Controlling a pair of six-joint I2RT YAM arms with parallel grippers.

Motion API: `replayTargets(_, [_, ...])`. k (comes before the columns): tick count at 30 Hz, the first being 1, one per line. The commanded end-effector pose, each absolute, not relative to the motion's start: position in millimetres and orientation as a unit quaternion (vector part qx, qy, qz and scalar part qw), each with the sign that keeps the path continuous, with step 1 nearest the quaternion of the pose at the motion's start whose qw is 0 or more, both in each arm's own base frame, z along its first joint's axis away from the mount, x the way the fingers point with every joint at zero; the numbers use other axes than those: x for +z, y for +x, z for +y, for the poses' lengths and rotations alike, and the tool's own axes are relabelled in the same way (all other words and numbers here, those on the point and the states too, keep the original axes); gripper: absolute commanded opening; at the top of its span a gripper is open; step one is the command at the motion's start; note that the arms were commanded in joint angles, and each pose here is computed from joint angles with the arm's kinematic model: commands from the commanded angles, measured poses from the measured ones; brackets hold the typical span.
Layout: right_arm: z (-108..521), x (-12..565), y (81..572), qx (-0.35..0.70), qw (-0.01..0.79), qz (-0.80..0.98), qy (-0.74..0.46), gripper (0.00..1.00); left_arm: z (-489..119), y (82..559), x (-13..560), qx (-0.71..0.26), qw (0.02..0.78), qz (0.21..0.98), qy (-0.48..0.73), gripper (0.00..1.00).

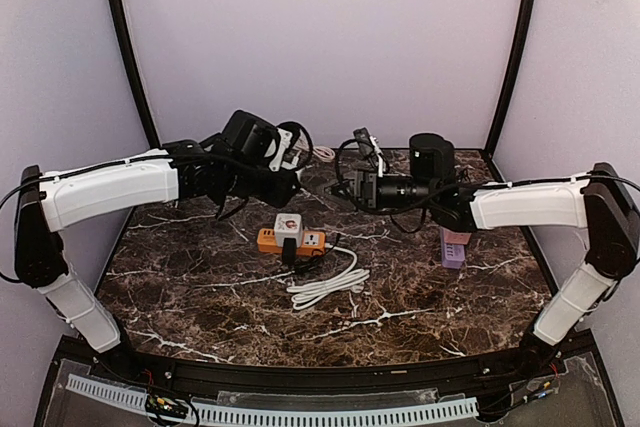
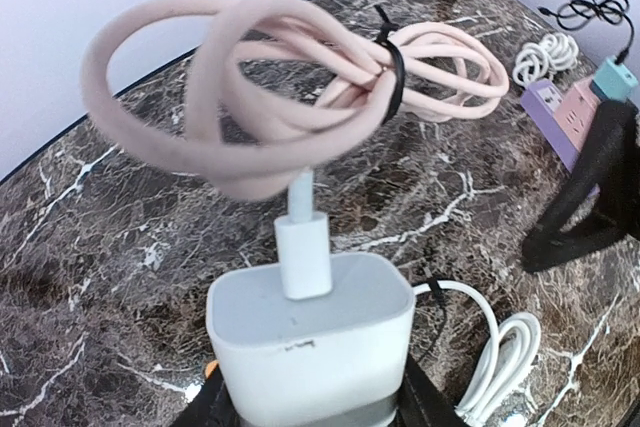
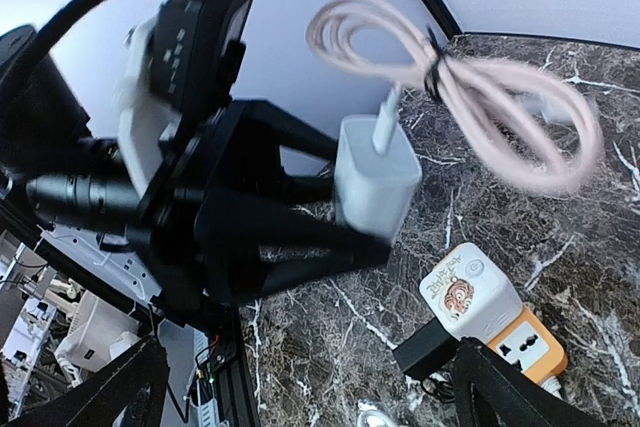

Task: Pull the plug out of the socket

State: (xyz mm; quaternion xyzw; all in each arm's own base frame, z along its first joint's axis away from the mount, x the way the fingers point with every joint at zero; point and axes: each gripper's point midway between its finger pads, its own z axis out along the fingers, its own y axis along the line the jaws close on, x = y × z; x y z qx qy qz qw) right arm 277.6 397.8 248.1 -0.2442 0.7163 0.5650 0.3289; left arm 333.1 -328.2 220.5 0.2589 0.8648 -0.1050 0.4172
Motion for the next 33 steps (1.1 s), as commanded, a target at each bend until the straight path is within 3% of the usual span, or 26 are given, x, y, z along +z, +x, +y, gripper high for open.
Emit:
replayTargets(1, [388.8,235.7,272.6,0.553,0.327,0.724,-0.251,0.99,-288.1,355.9,245.4,-0.127,0.434,0.872,0.187,0.26])
replayTargets(16, [371.6,226.5,266.2,0.532,0.332,0.734,-0.261,0.99,-100.8,461.6,160.9,-0.04,0.318,0.944,-0.08,0.27])
replayTargets(26, [367.0,227.8,265.4,0.54,0.335,0.727,-0.261,0.99,-51.3,499.1,90.7,-0.042,0.24,0.958,-0.15,0.28])
replayTargets(33, [368.6,224.2,264.0,0.542,0.327,0.727,-0.267,0.99,-39.4,494.4,45.0,-0.031,0.187,0.969,-0.157,0.31])
